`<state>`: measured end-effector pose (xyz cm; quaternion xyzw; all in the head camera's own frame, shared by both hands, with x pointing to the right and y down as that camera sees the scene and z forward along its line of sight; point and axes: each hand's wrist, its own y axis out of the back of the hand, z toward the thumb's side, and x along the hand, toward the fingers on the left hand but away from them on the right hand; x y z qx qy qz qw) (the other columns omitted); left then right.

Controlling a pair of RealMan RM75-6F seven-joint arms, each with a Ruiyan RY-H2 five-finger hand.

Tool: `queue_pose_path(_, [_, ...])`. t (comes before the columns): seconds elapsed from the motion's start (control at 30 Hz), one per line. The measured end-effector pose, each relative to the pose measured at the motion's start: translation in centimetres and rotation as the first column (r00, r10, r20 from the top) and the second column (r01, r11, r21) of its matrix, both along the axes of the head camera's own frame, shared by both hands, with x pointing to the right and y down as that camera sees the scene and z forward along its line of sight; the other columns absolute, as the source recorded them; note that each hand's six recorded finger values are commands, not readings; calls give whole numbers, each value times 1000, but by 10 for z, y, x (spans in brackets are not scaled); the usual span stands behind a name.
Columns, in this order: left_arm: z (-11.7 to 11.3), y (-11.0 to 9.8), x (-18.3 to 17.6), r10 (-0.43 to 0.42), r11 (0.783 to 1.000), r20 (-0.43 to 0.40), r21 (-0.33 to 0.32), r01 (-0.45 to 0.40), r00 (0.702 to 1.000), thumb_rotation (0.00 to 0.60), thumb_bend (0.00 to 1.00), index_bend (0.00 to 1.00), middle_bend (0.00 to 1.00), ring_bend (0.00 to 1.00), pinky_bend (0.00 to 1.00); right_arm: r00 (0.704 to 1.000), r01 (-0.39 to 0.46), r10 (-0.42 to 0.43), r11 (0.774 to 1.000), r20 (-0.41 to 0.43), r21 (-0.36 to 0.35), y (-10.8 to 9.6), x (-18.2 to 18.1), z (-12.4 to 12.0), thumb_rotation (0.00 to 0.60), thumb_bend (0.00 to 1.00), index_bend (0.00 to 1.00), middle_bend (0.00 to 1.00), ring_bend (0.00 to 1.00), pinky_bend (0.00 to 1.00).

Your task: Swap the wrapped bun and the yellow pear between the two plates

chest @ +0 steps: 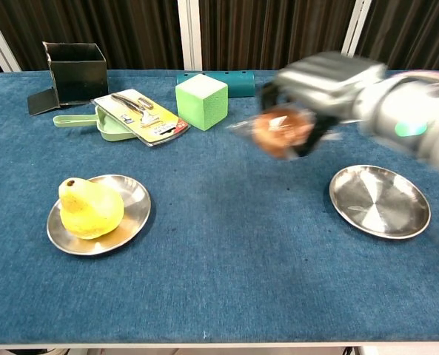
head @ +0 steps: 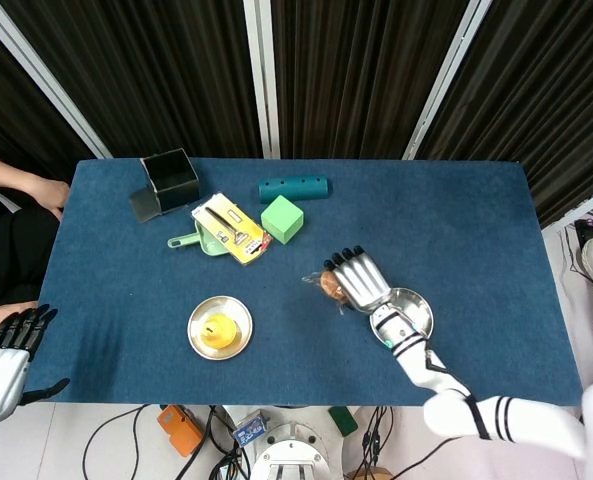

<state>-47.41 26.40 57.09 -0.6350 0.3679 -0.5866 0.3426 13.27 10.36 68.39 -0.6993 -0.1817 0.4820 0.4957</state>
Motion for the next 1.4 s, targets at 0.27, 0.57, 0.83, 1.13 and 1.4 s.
queue_pose_path(0.27, [-2, 0, -2, -4, 1000, -10, -3, 3, 1000, 600, 60, 0, 24, 0, 57, 996, 47, -49, 998, -81, -35, 9, -52, 37, 600, 402, 0, 112, 115, 283])
queue_pose_path(0.57, [-1, 2, 3, 21, 1000, -23, -13, -22, 999, 600, 59, 0, 24, 0, 57, 999, 37, -39, 996, -19, -84, 14, -46, 31, 476, 199, 0, 3, 10, 218])
queue_pose_path(0.83, [11, 0, 32, 125, 989, -172, -56, -137, 977, 600, 94, 0, 9, 0, 58, 999, 49, -49, 999, 15, 5, 24, 25, -22, 475, 198, 0, 0, 0, 98])
queue_pose_path(1.13, [40, -21, 112, 179, 973, -466, -48, -226, 867, 600, 111, 4, 11, 0, 61, 983, -185, 182, 969, 33, 164, 83, 189, -89, 493, 198, 0, 0, 0, 28])
queue_pose_path(1.4, [66, -28, 180, 232, 952, -456, -75, -296, 859, 600, 131, 18, 18, 0, 67, 944, -331, 329, 935, 33, 124, 133, 284, -110, 501, 199, 0, 0, 0, 13])
